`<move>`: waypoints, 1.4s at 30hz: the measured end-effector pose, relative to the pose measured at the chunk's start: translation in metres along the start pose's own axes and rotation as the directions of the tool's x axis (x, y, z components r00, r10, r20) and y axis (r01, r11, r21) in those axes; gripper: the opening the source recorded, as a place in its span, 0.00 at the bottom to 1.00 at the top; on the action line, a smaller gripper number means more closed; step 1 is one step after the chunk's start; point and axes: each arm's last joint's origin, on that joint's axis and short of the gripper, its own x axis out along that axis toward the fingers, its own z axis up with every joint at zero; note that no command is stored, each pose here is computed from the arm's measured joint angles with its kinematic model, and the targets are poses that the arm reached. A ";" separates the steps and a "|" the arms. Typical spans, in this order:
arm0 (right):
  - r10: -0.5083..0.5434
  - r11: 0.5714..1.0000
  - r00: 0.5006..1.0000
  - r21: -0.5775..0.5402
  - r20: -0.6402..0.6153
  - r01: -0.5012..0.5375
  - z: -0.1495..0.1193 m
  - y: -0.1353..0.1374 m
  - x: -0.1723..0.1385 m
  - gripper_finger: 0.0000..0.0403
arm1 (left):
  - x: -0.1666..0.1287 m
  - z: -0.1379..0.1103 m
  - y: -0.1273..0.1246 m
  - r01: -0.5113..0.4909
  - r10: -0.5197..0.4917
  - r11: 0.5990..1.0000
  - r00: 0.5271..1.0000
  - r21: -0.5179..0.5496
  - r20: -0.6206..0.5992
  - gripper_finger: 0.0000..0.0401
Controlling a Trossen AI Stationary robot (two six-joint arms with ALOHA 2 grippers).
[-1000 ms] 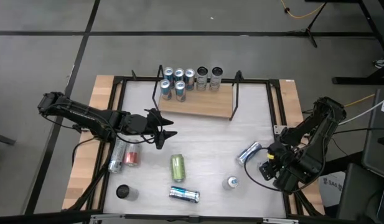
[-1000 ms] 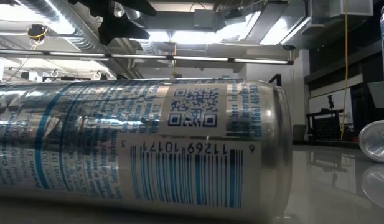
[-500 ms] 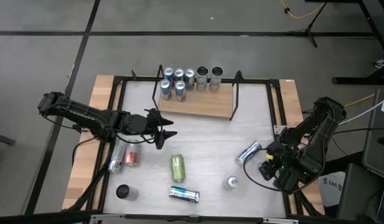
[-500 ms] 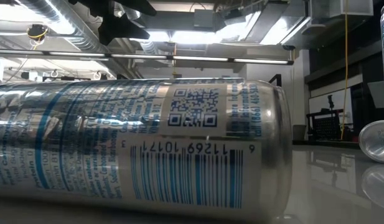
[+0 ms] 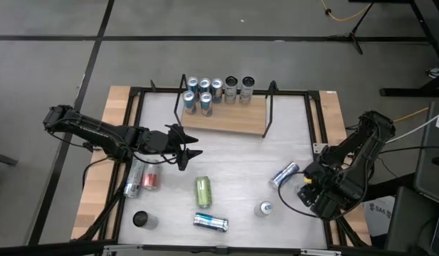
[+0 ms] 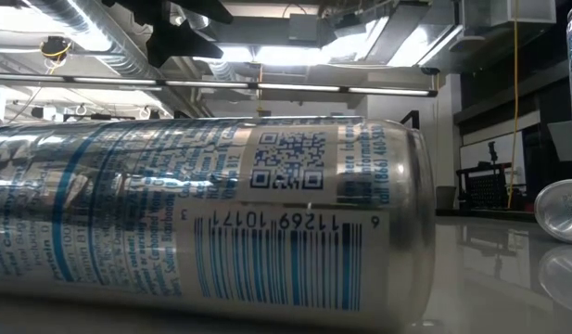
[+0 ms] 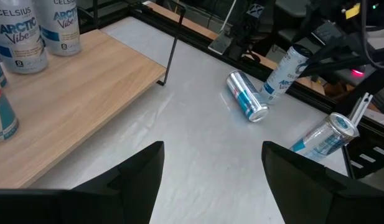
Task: Place canned beverage on shelf
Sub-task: Put the white blue soda can on the shelf
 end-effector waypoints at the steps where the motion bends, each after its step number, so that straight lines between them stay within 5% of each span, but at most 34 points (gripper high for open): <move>1: 0.000 1.000 1.000 0.000 -0.001 0.000 0.000 0.000 0.000 0.80 | 0.000 0.000 0.000 0.000 0.000 1.000 1.000 0.000 0.000 0.66; 21: -0.058 0.998 0.997 -0.037 -0.056 0.056 -0.003 -0.002 0.012 0.80 | 0.000 0.000 0.000 0.000 0.000 1.000 1.000 -0.019 0.000 0.66; 42: 0.003 0.999 0.995 -0.033 -0.096 -0.006 -0.006 0.005 0.013 0.80 | 0.000 0.000 0.000 0.000 0.000 1.000 1.000 -0.020 0.000 0.66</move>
